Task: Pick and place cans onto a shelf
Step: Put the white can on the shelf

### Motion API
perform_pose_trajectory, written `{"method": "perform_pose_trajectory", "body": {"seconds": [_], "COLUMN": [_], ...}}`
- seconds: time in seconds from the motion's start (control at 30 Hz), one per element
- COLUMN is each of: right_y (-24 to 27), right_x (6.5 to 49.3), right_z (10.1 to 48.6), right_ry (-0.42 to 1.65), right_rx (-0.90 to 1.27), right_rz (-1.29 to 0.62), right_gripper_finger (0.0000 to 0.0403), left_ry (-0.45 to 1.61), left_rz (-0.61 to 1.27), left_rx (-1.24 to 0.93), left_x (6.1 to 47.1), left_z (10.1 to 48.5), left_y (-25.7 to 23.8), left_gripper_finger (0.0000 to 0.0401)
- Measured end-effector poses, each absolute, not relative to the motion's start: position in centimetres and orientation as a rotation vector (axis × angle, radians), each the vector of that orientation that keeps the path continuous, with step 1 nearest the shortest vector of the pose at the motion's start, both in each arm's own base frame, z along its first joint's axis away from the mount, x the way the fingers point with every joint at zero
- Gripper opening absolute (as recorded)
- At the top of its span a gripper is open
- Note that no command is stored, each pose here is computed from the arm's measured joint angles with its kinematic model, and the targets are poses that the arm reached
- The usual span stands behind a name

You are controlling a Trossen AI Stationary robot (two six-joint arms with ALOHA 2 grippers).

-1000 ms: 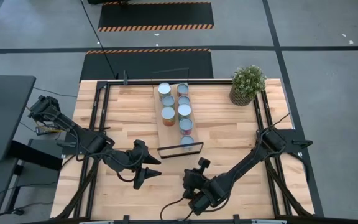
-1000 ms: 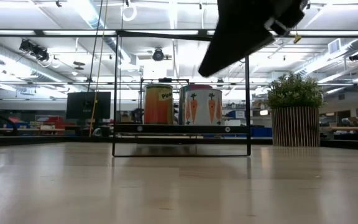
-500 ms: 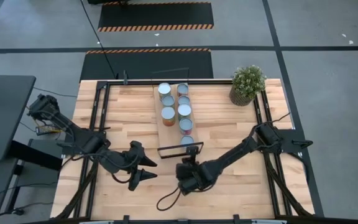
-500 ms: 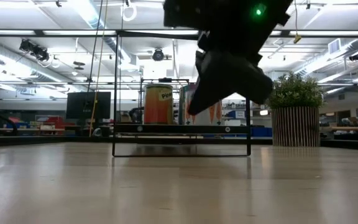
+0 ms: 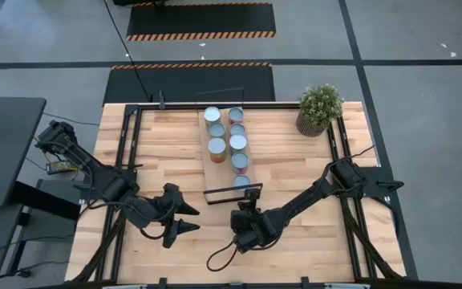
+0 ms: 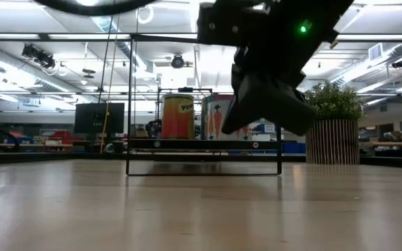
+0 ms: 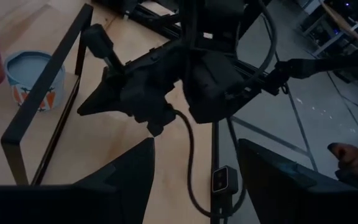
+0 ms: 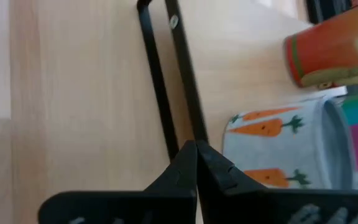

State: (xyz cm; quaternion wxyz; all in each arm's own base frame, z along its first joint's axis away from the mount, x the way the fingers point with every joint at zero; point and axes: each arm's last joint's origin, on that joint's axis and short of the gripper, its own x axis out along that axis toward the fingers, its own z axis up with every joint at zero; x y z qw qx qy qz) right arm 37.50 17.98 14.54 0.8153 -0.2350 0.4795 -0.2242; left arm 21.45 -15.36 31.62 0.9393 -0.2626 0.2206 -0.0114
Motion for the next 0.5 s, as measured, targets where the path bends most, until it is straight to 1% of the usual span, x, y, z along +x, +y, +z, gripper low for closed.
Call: {"method": "perform_pose_trajectory", "body": {"seconds": [0.23, 0.33, 0.5], "right_y": [19.7, 20.7, 20.6], "right_x": [37.1, 36.8, 36.3], "right_z": [16.5, 17.5, 16.9], "right_ry": [0.983, 0.927, 0.916], "right_rx": [-0.544, -0.564, -0.595], "right_rz": [-0.494, -0.522, -0.551], "right_gripper_finger": [0.0000, 0.0000, 0.0000], "left_ry": [0.451, 0.448, 0.447], "left_rz": [-0.023, -0.019, -0.019], "left_rx": [-0.536, -0.536, -0.532], "left_x": [21.5, 21.4, 21.5], "left_z": [31.6, 31.6, 31.6], "left_y": [-15.4, -15.4, -15.4], "left_gripper_finger": [0.0233, 0.0233, 0.0233]}}
